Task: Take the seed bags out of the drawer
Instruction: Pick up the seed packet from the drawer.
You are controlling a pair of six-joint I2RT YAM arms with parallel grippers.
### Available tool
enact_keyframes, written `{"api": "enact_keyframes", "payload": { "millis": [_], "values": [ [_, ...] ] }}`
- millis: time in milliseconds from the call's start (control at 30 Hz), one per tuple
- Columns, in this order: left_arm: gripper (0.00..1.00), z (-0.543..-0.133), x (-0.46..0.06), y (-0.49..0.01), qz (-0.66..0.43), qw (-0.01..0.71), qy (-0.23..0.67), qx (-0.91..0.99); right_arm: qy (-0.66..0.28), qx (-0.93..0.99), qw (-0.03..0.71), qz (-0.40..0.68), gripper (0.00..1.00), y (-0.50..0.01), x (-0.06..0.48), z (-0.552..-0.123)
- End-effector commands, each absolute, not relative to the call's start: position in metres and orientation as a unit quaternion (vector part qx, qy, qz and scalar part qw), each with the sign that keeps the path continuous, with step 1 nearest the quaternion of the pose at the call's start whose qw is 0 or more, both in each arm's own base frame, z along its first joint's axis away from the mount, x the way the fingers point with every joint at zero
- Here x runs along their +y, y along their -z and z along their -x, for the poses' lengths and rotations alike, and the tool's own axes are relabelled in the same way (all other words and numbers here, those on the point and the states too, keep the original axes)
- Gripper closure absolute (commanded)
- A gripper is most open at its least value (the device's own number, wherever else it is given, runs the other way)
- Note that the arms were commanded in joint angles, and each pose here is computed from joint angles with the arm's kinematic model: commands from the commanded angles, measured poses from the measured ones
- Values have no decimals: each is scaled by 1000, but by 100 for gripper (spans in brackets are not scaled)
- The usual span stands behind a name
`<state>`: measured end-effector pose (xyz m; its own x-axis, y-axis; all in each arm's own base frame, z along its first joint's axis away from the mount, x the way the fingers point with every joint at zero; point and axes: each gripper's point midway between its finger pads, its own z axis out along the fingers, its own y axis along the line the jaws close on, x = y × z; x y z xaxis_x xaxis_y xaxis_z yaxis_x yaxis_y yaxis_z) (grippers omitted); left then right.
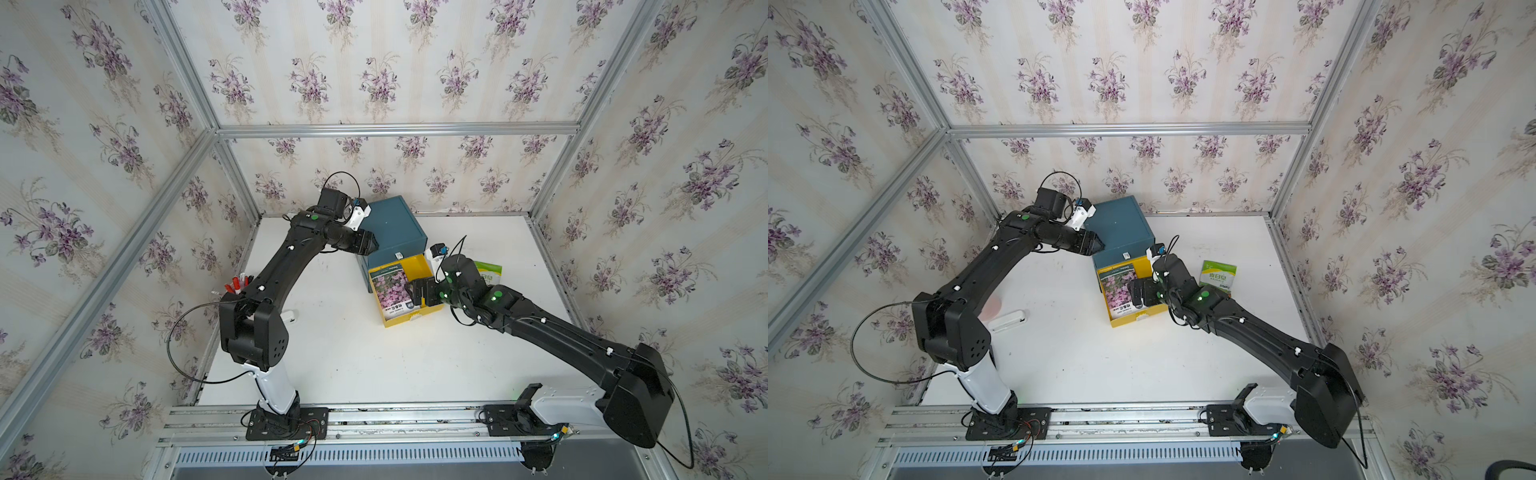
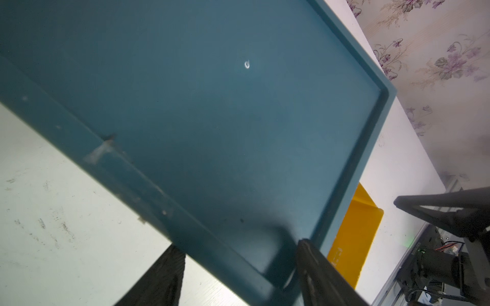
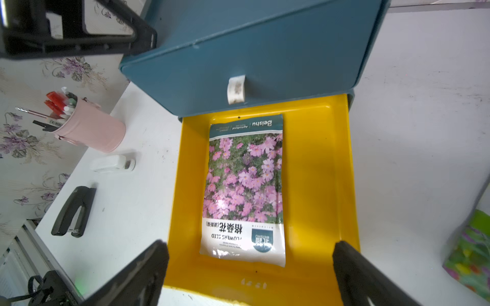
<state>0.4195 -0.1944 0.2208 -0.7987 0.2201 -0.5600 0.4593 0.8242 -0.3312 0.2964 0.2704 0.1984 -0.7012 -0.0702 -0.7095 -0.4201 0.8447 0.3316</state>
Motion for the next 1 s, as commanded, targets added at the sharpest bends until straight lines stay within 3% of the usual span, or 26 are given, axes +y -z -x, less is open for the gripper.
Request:
{"api": "enact_keyframes", "payload": {
  "millis": [0,433,967],
  "values": [
    [31,-401,-188,-198,-162,200,220,941,-264,896,315,169,0,-195,280,-290],
    [35,-401,-177,-193,-137,194,192,952,-266,922,220,174,7,-167,296,-297],
    [36,-394,-174,-188,-136,182,186,956,-202,944,211,155,22,-127,297,-328]
  ]
}}
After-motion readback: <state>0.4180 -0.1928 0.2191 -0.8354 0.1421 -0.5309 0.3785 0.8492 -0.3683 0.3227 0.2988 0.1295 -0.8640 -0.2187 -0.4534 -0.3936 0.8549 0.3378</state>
